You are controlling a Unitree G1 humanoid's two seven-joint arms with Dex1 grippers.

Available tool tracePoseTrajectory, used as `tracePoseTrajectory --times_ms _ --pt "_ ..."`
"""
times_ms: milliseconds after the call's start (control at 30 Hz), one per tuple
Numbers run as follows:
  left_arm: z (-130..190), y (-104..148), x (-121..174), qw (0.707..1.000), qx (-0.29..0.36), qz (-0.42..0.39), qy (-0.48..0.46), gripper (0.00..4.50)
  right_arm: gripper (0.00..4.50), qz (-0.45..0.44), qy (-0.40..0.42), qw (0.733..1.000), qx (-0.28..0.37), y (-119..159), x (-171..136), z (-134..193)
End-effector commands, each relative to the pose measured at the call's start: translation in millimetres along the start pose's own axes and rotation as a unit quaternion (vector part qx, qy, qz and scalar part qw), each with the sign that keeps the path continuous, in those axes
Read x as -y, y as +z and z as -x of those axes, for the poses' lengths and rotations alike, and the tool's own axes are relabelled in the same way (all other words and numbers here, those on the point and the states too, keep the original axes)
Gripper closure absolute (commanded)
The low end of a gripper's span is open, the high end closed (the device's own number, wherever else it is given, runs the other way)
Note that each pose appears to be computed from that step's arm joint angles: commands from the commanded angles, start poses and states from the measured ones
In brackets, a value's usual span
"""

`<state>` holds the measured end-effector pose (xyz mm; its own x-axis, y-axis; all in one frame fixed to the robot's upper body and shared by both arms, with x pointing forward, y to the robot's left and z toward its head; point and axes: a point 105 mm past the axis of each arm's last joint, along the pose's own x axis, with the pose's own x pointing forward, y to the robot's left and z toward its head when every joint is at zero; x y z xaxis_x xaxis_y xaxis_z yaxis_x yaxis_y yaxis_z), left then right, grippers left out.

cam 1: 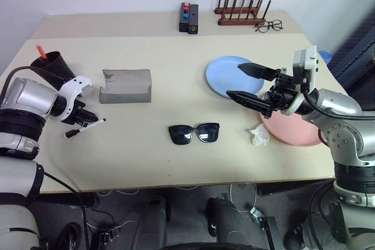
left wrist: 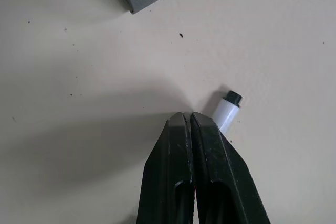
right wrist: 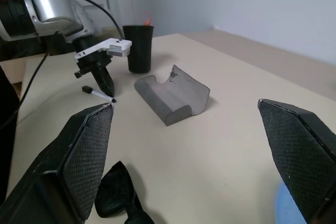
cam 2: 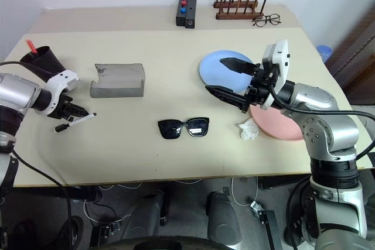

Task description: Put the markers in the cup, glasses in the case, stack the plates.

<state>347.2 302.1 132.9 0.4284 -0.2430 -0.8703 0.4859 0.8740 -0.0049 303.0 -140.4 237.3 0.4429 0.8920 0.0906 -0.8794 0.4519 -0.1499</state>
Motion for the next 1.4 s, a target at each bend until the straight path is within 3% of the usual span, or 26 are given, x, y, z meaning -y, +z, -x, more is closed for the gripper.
tracePoseTrajectory --times_ms 33,1067,1233,1400 --pt "10 0 -9 1.000 0.012 0.011 0.023 4.41 0.00 0.029 0.001 0.999 0.015 14 1 1" --pt "19 7 -1 1.000 0.027 -0.003 0.011 4.41 0.00 0.032 0.004 0.999 0.019 15 2 0" --pt "35 39 23 0.993 0.104 -0.051 -0.031 4.41 0.00 0.031 0.003 0.999 0.017 14 2 1" --pt "54 65 27 0.984 0.161 -0.070 -0.015 4.41 0.00 0.033 0.002 0.999 0.018 14 4 -1"
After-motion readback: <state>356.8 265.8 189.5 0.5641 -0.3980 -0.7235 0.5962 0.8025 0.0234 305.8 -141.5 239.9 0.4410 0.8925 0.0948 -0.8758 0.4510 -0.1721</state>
